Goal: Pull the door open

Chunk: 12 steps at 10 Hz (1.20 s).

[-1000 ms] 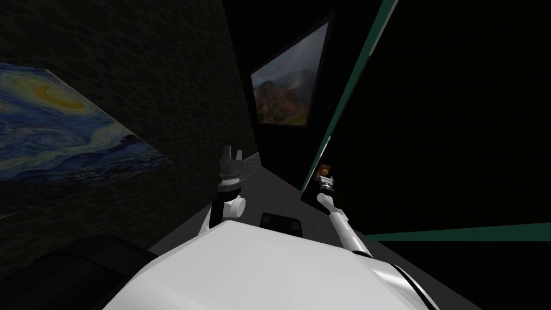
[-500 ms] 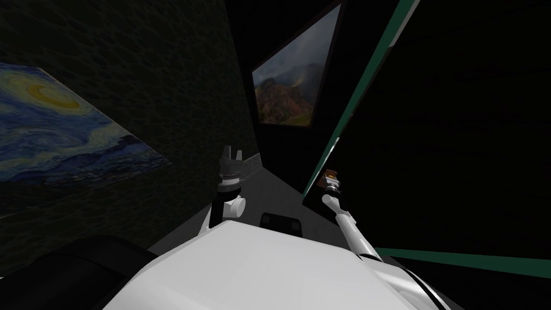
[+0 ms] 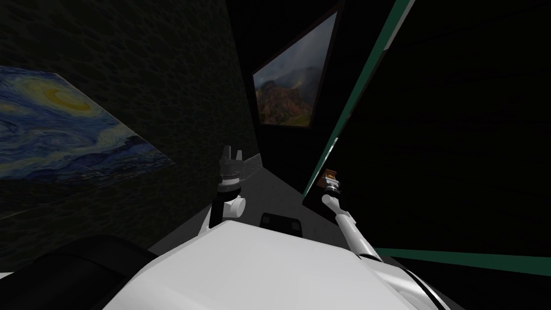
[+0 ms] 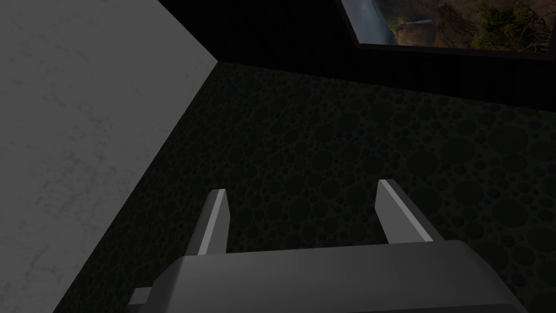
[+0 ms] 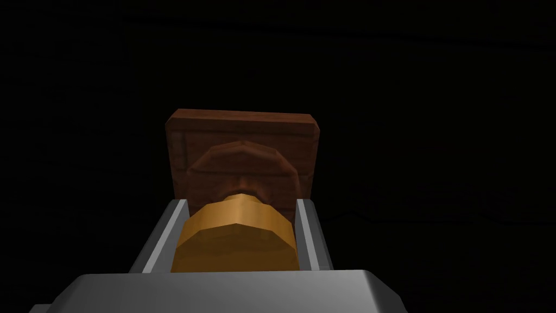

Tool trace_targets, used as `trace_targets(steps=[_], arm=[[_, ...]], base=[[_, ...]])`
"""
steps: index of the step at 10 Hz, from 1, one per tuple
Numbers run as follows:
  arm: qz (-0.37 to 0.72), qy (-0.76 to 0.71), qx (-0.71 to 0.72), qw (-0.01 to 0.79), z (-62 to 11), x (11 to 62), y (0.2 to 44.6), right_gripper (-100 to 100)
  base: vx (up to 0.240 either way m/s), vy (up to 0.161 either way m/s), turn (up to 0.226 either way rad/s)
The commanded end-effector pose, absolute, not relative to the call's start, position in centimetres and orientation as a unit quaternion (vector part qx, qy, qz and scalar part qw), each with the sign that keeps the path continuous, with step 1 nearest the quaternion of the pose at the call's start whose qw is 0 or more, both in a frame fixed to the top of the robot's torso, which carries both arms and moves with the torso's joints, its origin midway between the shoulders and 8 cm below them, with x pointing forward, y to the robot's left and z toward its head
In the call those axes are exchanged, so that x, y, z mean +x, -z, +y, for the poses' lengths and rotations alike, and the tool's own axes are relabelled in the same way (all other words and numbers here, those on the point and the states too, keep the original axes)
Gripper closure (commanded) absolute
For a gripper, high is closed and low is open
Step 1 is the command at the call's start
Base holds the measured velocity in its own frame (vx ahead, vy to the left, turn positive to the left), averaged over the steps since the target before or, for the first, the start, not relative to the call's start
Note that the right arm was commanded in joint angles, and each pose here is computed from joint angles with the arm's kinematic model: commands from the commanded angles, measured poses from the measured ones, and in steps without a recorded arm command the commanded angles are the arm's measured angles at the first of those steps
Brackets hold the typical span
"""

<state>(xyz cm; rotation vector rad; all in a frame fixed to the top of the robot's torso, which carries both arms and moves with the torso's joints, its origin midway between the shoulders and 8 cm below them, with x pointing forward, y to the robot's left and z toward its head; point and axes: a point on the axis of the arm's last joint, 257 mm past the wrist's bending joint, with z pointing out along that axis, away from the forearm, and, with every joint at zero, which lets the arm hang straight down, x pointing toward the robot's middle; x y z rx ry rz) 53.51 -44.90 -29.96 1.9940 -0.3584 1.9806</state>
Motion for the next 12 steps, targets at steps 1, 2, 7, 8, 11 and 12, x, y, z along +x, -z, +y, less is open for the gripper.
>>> trace_targets(steps=[1,2,7,8,11,12], arm=[[-0.121,-0.693,0.696,0.146,-44.6,53.6,29.9,100],[-0.119,-0.694,0.696,0.142,-44.4,53.6,29.8,100],[-0.106,-0.699,0.698,0.115,-43.2,53.8,29.6,100],[-0.104,-0.699,0.699,0.111,-43.0,53.8,29.6,100],[-0.101,-0.698,0.701,0.106,-42.8,53.7,29.8,100],[-0.094,-0.698,0.703,0.098,-42.2,53.6,30.0,100]], base=[[-0.135,-0.055,0.093],[-0.220,-0.076,0.141],[-0.228,-0.024,0.118],[-0.224,-0.048,0.113],[-0.170,-0.052,0.080],[-0.139,-0.016,0.113]])
